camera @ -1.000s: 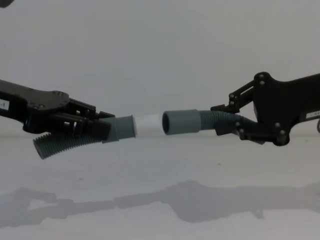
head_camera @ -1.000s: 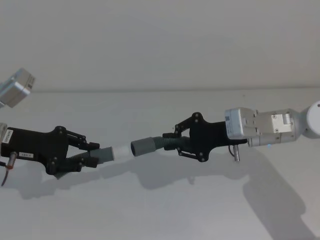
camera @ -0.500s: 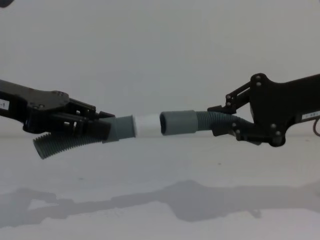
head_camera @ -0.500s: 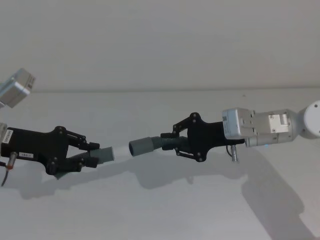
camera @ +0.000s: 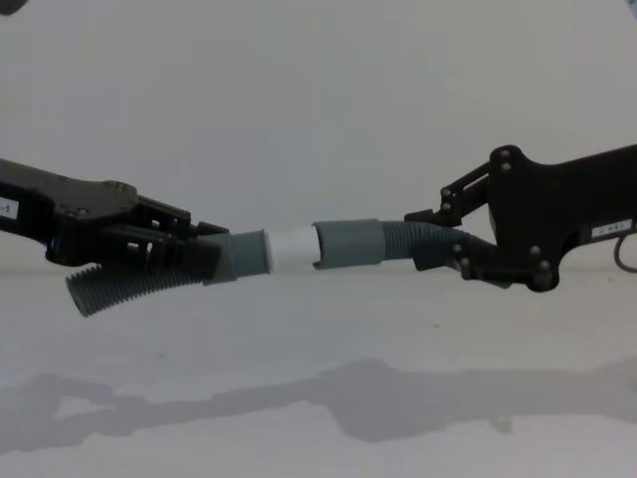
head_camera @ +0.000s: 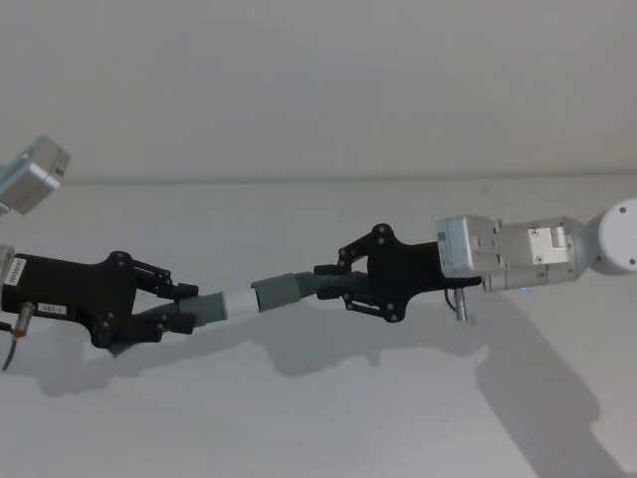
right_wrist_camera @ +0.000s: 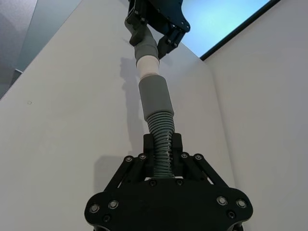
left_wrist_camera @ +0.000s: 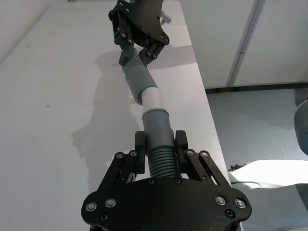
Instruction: Use both hands to pick up one end of the pipe from the table, align the ends, and insert them.
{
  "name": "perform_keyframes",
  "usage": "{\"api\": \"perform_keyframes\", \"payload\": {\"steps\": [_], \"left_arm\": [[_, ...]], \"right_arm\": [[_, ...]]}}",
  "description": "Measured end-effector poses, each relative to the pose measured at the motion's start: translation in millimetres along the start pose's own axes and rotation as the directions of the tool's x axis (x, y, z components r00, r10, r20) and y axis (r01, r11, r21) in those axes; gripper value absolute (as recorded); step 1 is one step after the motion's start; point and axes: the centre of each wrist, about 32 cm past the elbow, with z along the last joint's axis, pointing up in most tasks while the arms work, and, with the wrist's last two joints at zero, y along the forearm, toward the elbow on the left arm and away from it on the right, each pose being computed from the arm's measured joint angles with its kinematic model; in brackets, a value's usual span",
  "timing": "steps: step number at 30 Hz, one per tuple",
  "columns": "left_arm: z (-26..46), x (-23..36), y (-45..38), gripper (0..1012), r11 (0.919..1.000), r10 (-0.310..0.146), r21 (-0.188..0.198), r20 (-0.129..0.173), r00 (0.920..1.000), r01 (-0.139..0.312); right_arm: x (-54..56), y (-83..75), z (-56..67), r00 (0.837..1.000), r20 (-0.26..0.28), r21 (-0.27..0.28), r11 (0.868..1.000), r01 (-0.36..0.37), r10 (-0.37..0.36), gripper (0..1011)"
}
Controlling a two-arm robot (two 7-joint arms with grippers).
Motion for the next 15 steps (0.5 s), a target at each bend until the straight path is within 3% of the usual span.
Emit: {"api": "perform_keyframes", "payload": {"steps": [15], "left_arm": [[0.0,0.0,0.0,334,1.0000,0.000,0.000,0.000,1.0000,0.000]], "right_arm": [[2.1,-2.0,2.4,1.000,0.003,0.000,1.000,-0.004,0.004,185]]}}
